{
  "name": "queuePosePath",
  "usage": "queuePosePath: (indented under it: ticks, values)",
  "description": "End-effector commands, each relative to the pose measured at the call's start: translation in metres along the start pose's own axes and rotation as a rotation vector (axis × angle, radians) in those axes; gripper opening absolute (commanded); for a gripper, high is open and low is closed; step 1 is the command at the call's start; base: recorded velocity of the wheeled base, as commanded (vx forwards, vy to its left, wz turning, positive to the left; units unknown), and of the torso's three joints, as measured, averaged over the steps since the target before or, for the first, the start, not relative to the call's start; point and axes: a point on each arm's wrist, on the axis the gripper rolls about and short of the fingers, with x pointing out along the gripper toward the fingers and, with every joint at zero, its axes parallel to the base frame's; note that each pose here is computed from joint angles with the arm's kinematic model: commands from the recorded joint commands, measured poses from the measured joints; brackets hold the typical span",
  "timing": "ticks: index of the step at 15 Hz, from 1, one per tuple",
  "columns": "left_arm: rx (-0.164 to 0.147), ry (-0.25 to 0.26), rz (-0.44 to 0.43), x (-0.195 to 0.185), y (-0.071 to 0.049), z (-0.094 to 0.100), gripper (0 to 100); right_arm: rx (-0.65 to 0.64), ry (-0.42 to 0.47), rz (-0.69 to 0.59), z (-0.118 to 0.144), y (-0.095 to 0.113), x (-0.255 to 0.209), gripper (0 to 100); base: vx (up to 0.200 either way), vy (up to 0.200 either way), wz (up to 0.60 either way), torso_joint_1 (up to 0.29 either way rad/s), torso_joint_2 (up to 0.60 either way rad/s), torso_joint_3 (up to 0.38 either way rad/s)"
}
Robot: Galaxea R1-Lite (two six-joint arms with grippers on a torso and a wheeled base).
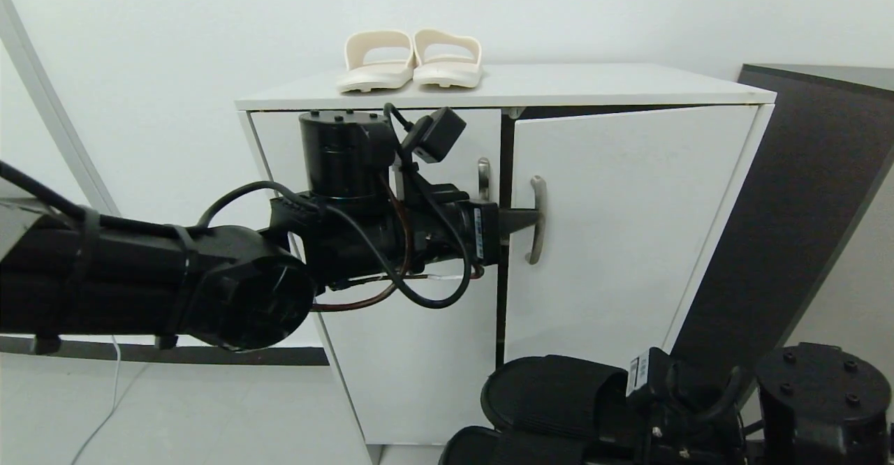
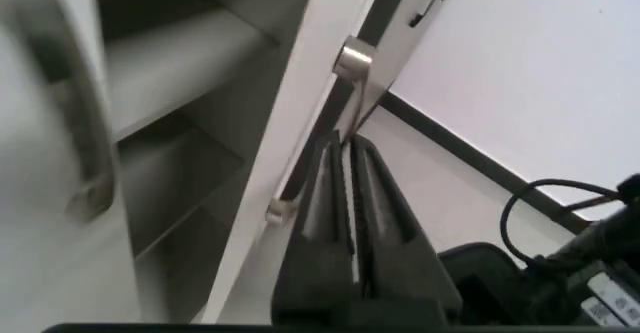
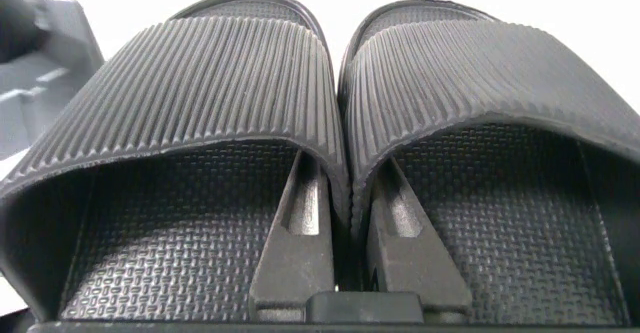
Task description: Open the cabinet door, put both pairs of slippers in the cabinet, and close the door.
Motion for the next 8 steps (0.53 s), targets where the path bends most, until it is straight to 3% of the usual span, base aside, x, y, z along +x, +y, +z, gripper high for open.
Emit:
queuePosePath:
  ticks: [1,4,8]
  values:
    - [0.022,-0.036,-0.023,-0.019,-0.021,0.011,0,-0.007,-0.011,0.025,-0.001,0.004,-0.005,0,0.0,0.0,0.0,0.0,0.0,0.0]
    - [0.029,-0.032,-0.062,-0.031,-0.044,0.007,0,-0.016,0.003,0.05,-0.005,0.004,-0.005,0,0.0,0.0,0.0,0.0,0.0,0.0]
    - [0.039,-0.026,-0.108,-0.049,-0.066,0.003,0,-0.03,0.01,0.051,-0.007,0.005,-0.006,0,0.0,0.0,0.0,0.0,0.0,0.0]
